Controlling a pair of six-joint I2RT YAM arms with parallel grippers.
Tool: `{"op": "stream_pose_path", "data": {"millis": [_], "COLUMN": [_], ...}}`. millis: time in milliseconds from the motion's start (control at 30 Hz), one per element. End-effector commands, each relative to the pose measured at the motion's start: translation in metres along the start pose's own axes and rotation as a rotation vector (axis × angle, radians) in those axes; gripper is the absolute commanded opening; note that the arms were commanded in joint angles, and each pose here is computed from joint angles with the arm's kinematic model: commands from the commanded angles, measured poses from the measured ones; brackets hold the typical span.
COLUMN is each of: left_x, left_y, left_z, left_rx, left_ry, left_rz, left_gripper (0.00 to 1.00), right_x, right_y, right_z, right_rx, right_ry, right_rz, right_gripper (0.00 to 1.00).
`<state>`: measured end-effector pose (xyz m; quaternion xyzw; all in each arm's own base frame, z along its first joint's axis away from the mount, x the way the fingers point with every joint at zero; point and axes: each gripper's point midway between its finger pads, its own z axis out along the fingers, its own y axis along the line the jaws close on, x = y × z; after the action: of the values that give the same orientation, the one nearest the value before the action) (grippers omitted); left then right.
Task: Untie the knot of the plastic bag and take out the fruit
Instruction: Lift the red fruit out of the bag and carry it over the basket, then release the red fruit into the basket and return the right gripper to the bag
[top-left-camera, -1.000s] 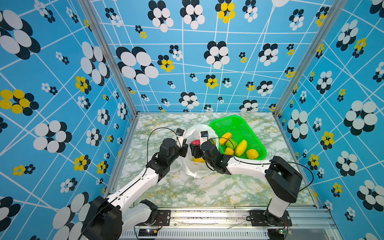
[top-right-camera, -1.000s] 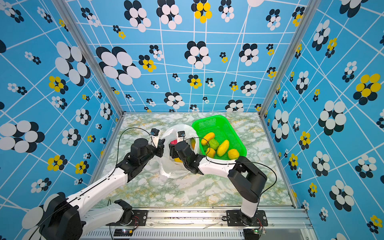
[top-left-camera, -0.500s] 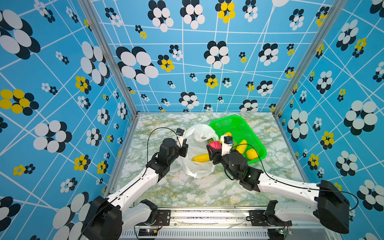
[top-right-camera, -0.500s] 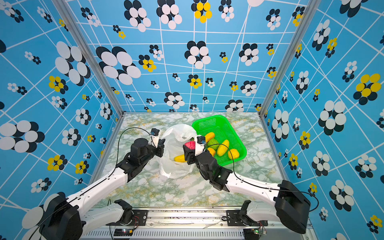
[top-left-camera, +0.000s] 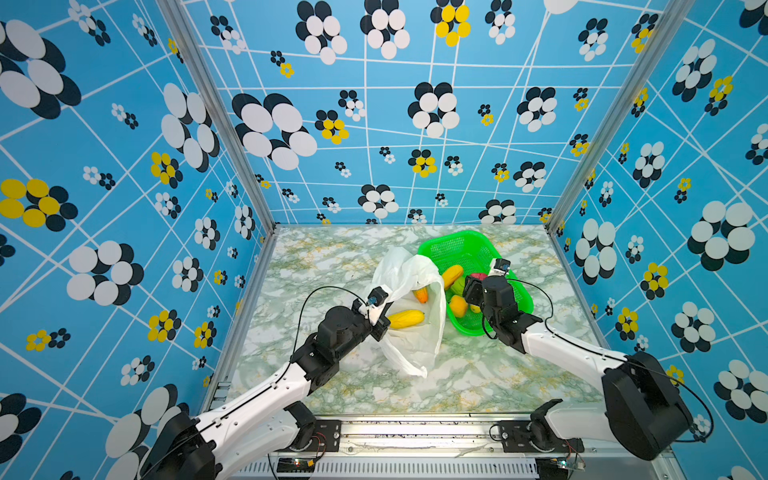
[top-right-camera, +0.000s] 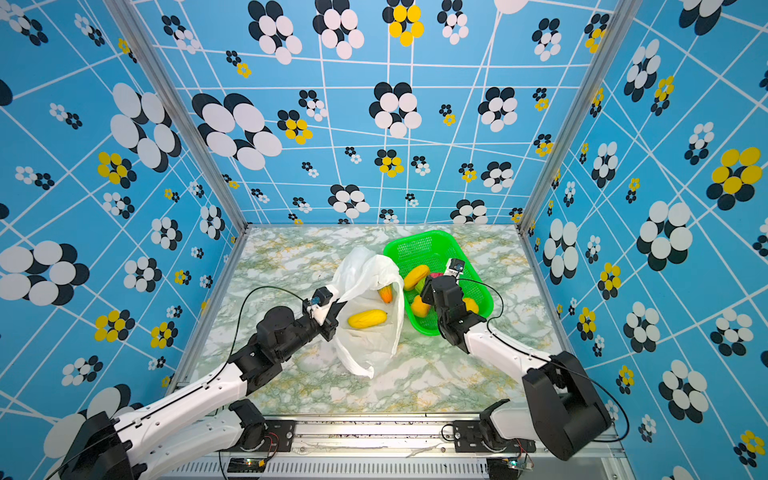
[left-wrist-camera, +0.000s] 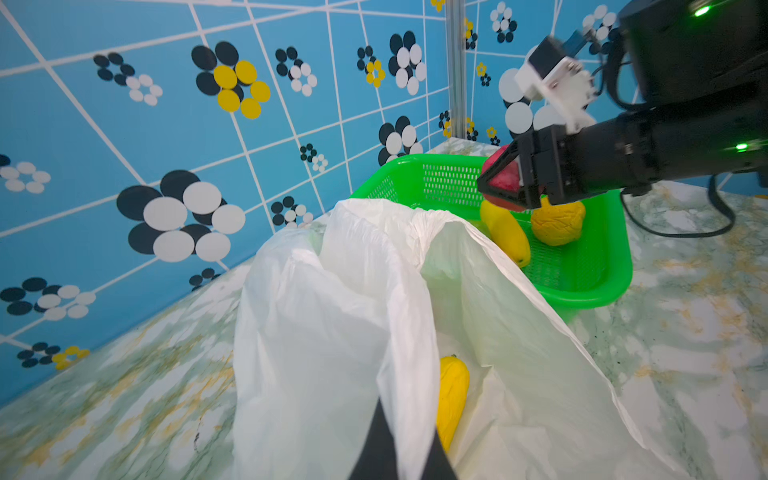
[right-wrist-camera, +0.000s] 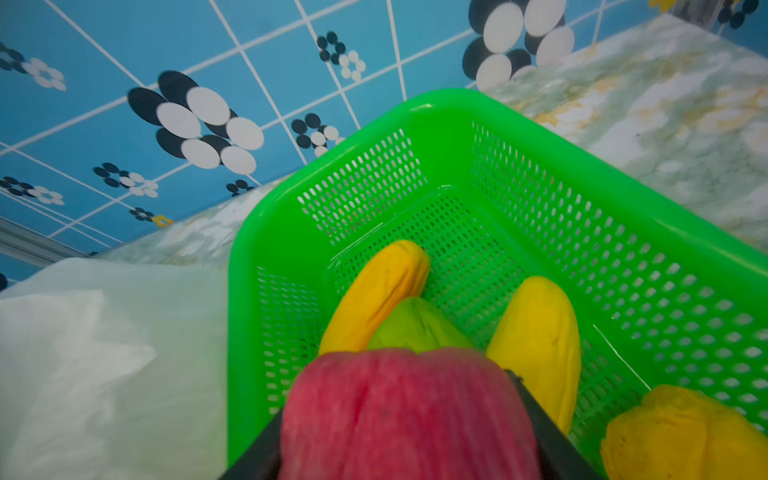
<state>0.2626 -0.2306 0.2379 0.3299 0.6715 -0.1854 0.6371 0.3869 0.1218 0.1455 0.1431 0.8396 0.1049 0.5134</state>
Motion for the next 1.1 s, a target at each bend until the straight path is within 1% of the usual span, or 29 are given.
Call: {"op": "stream_pose_path", "data": {"millis": [0, 167, 200, 233, 267, 367, 533, 567, 667, 700, 767, 800, 833, 900, 1000, 1067], "left_x": [-0.02, -0.013, -0.01, -0.007, -0.005, 0.001, 0.004, 0.002, -0.005, -0.009, -0.013, -0.018, -0.024, -0.032, -0.05, -0.058], "left_y": [0.003, 0.001, 0.001, 0.002, 0.003, 0.011, 0.04, 0.046, 0.064, 0.071, 0.08, 0.091, 0.104, 0.127, 0.139, 0.13], "left_z": [-0.012, -0.014, -0.011, -0.009, -0.006, 0.001, 0.013, 0.016, 0.026, 0.03, 0.038, 0.042, 0.046, 0.053, 0.061, 0.06], "left_rx": [-0.03, -0.033, -0.033, -0.036, -0.042, -0.089, -0.203, -0.217, -0.261, -0.273, -0.264, -0.297, -0.337, -0.378, -0.341, -0.288], "left_ry": [-0.127, -0.15, -0.144, -0.136, -0.129, -0.096, -0.031, -0.028, -0.028, -0.038, -0.05, -0.062, -0.063, -0.035, -0.012, -0.039], "left_rz": [0.071, 0.098, 0.102, 0.108, 0.112, 0.114, 0.097, 0.094, 0.112, 0.133, 0.205, 0.222, 0.222, 0.199, 0.194, 0.244], "left_gripper": [0.0, 0.0, 0.0, 0.0, 0.0, 0.0, 0.0, 0.0, 0.0, 0.0, 0.0, 0.0, 0.0, 0.0, 0.0, 0.0], "right_x": [0.0, 0.003, 0.004, 0.005, 0.004, 0.002, -0.01, -0.011, -0.01, -0.011, -0.015, -0.016, -0.019, -0.025, -0.034, -0.039], "right_y": [0.006, 0.006, 0.005, 0.005, 0.005, 0.004, 0.003, 0.003, -0.006, -0.009, -0.011, -0.01, -0.008, -0.005, -0.001, 0.0], "right_z": [0.024, 0.056, 0.061, 0.065, 0.068, 0.072, 0.077, 0.082, 0.101, 0.105, 0.107, 0.107, 0.106, 0.104, 0.094, 0.085], "right_rx": [-0.025, 0.029, 0.042, 0.052, 0.058, 0.077, 0.104, 0.105, 0.12, 0.124, 0.135, 0.134, 0.128, 0.116, 0.094, 0.079], "right_ry": [0.061, 0.089, 0.093, 0.096, 0.094, 0.088, 0.054, 0.051, 0.091, 0.089, 0.073, 0.069, 0.062, 0.052, 0.032, 0.018], "right_rz": [0.069, 0.055, 0.051, 0.047, 0.046, 0.037, 0.016, 0.013, 0.051, 0.061, 0.069, 0.069, 0.068, 0.073, 0.08, 0.088], "right_gripper": [0.28, 0.37, 0.41, 0.49, 0.55, 0.63, 0.68, 0.7, 0.69, 0.71, 0.8, 0.83, 0.87, 0.9, 0.92, 0.92]}}
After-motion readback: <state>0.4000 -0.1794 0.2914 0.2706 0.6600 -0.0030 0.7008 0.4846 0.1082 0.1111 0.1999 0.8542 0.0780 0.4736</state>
